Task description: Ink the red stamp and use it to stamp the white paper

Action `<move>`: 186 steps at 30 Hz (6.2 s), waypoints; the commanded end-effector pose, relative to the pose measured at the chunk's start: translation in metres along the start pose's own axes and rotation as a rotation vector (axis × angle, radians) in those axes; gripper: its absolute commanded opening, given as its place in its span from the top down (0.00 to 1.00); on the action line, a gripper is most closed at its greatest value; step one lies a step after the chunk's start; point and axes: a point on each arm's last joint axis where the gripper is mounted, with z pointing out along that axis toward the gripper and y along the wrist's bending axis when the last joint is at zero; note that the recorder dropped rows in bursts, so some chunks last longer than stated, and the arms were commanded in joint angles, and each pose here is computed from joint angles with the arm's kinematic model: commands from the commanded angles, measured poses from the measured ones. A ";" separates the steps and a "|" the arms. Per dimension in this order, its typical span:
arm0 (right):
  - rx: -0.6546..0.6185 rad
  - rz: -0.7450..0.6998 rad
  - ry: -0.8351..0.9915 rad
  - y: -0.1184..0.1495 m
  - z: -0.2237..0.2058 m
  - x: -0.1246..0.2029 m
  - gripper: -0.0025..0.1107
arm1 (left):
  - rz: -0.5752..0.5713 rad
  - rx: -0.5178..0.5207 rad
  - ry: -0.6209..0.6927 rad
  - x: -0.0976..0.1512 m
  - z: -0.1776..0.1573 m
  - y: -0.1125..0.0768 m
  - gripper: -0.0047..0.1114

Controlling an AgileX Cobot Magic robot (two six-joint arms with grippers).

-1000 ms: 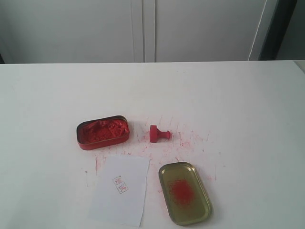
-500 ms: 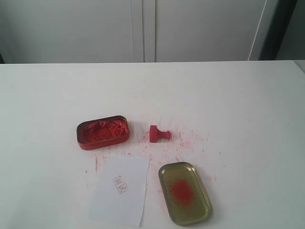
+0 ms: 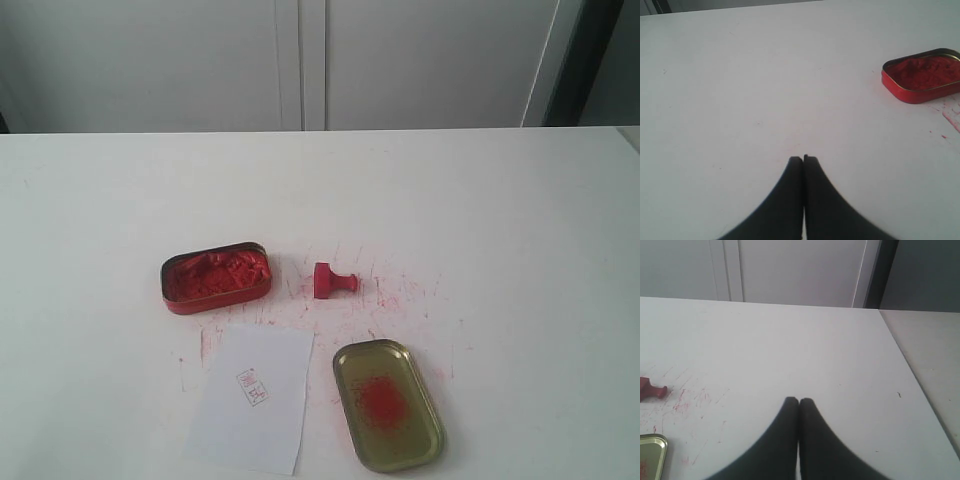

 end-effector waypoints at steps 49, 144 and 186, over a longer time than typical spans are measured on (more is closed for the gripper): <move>0.010 -0.034 0.020 0.000 0.017 0.025 0.98 | -0.003 -0.002 -0.003 0.001 0.000 0.000 0.96; 0.000 -0.041 -0.031 0.002 0.031 0.089 0.98 | -0.003 -0.002 -0.003 0.001 0.000 0.000 0.96; 0.000 -0.028 -0.033 0.002 0.031 0.088 0.98 | -0.003 -0.002 -0.003 0.001 0.000 0.000 0.96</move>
